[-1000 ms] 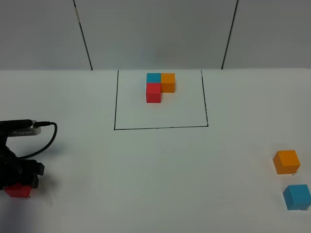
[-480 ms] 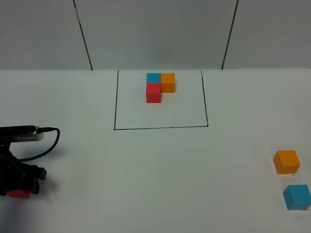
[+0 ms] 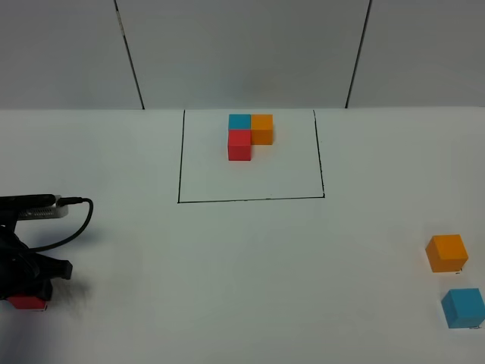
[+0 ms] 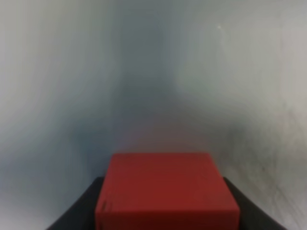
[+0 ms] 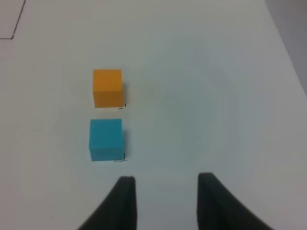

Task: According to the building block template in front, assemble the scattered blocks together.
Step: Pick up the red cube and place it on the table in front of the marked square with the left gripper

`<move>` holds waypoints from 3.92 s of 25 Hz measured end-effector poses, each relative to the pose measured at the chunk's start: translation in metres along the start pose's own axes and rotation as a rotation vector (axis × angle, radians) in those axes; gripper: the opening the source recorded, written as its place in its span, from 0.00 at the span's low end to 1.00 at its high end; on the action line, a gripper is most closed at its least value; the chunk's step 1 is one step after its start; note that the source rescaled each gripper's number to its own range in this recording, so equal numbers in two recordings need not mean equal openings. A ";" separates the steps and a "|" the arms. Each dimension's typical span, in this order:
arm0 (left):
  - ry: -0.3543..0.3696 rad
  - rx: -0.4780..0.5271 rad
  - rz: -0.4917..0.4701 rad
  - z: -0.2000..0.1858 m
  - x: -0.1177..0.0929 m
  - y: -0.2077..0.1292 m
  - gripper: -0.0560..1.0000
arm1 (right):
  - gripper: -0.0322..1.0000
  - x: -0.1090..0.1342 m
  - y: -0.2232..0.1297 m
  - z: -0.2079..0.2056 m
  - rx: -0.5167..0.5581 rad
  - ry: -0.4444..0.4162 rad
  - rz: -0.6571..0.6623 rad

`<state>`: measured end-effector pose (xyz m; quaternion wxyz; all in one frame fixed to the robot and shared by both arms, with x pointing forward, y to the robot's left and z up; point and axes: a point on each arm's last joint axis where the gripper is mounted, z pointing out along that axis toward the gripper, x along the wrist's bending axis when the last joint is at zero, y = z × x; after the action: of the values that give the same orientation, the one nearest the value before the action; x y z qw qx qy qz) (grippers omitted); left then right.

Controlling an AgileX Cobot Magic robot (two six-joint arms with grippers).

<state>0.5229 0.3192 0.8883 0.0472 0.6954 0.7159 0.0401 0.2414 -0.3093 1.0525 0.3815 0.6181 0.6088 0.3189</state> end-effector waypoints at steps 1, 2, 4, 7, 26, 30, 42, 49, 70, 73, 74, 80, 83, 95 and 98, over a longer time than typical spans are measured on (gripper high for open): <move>0.002 0.000 0.003 0.000 0.000 0.000 0.05 | 0.03 0.000 0.000 0.000 0.000 0.000 0.000; 0.003 0.000 0.005 0.000 0.000 0.000 0.05 | 0.03 0.000 0.000 0.000 0.000 0.000 0.000; 0.004 -0.002 0.006 0.000 0.000 0.000 0.05 | 0.03 0.000 0.000 0.000 0.000 0.000 0.000; 0.006 -0.011 0.009 0.000 0.001 0.001 0.05 | 0.03 0.000 0.000 0.000 0.000 0.000 0.000; 0.005 0.048 0.013 -0.002 0.000 -0.003 0.05 | 0.03 0.000 0.000 0.000 0.000 0.000 0.000; 0.004 0.047 0.014 -0.017 0.000 0.002 0.05 | 0.03 0.000 0.000 0.000 0.000 0.000 0.000; -0.002 0.096 0.066 -0.096 -0.007 0.030 0.05 | 0.03 0.000 0.000 0.000 0.000 0.000 0.000; -0.012 0.064 0.267 -0.124 -0.042 0.046 0.05 | 0.03 0.000 0.000 0.000 0.000 0.000 0.000; -0.060 0.065 1.199 -0.125 -0.149 0.040 0.05 | 0.03 0.000 0.000 0.000 0.000 0.000 0.000; -0.052 0.038 1.330 -0.125 -0.165 0.035 0.05 | 0.03 0.000 0.000 0.000 0.000 0.000 0.000; -0.047 0.024 1.356 -0.125 -0.170 0.034 0.05 | 0.03 0.000 0.000 0.000 0.000 0.000 0.000; -0.052 0.027 1.430 -0.113 -0.192 0.029 0.05 | 0.03 0.000 0.000 0.000 0.000 0.000 0.000; -0.059 0.046 1.465 -0.102 -0.204 0.025 0.05 | 0.03 0.000 0.000 0.000 0.000 0.000 0.000; -0.208 -0.073 1.438 -0.084 -0.240 0.037 0.05 | 0.03 0.000 0.000 0.000 0.000 0.000 0.000; -0.210 -0.050 1.442 -0.079 -0.243 0.040 0.05 | 0.03 0.000 0.000 0.000 0.000 0.000 0.000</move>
<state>0.5598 0.0777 0.9743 0.0933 0.9931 0.0703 0.0107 0.2414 -0.3093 1.0525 0.3815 0.6181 0.6088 0.3189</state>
